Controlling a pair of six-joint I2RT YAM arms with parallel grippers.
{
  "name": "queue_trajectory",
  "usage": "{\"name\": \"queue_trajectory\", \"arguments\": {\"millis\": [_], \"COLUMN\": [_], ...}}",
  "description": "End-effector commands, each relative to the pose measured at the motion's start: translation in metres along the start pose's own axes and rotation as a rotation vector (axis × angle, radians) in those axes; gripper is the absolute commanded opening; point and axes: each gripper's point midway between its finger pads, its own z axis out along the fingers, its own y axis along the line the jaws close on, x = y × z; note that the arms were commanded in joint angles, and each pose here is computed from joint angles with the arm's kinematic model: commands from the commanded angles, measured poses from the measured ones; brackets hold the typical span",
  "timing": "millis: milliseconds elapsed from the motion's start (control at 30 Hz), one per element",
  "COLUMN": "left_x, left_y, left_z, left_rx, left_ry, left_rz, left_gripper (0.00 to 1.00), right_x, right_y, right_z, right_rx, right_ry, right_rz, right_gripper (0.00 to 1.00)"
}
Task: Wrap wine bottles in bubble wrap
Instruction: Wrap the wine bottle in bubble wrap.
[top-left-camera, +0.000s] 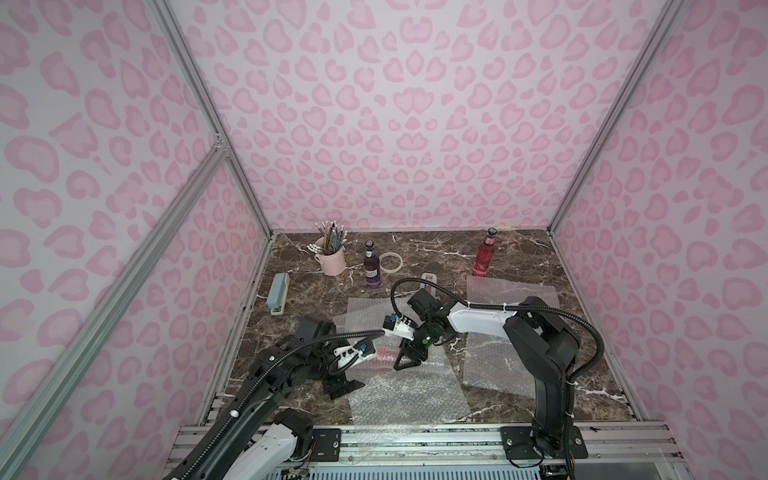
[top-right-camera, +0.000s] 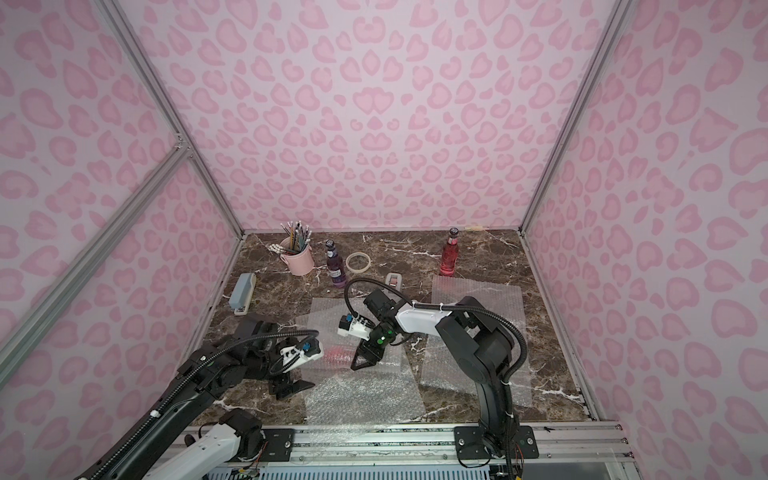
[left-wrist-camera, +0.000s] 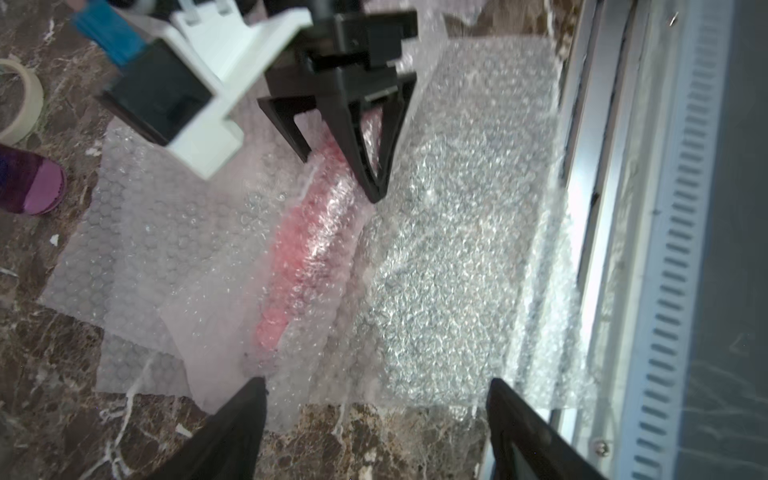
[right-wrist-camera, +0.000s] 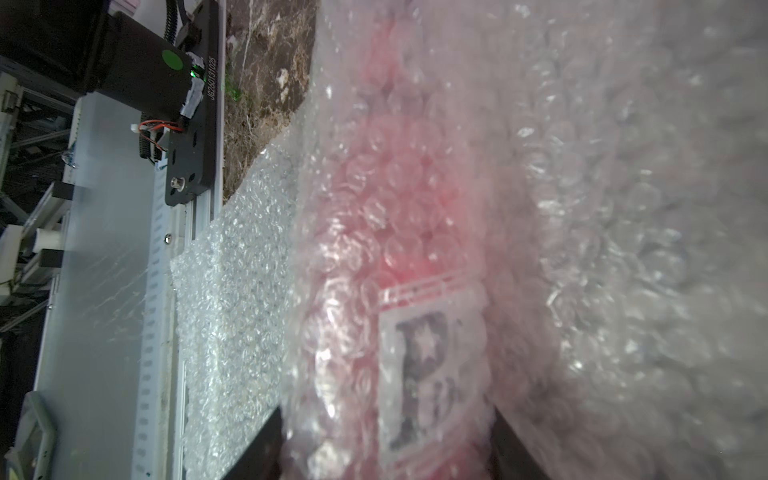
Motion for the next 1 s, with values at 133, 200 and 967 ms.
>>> {"name": "queue_trajectory", "arguments": {"millis": [133,200,967], "left_x": [-0.014,-0.021,-0.019], "left_y": [0.026,0.025,0.036], "left_z": [0.029,0.044,0.125], "left_rx": [-0.228,-0.236,-0.172], "left_ry": [0.003,0.011,0.203], "left_rz": [0.374,0.450,0.509], "left_gripper": [0.86,0.85,0.75], "right_x": [-0.002,-0.003,-0.002], "right_y": [0.013,0.012,0.009], "right_z": [0.005,0.007,0.006], "right_rx": [-0.160,-0.175,-0.222], "right_ry": [-0.008,-0.009,-0.061], "right_rz": [0.092,0.099,0.147], "right_gripper": [0.36,0.36,0.38]}}
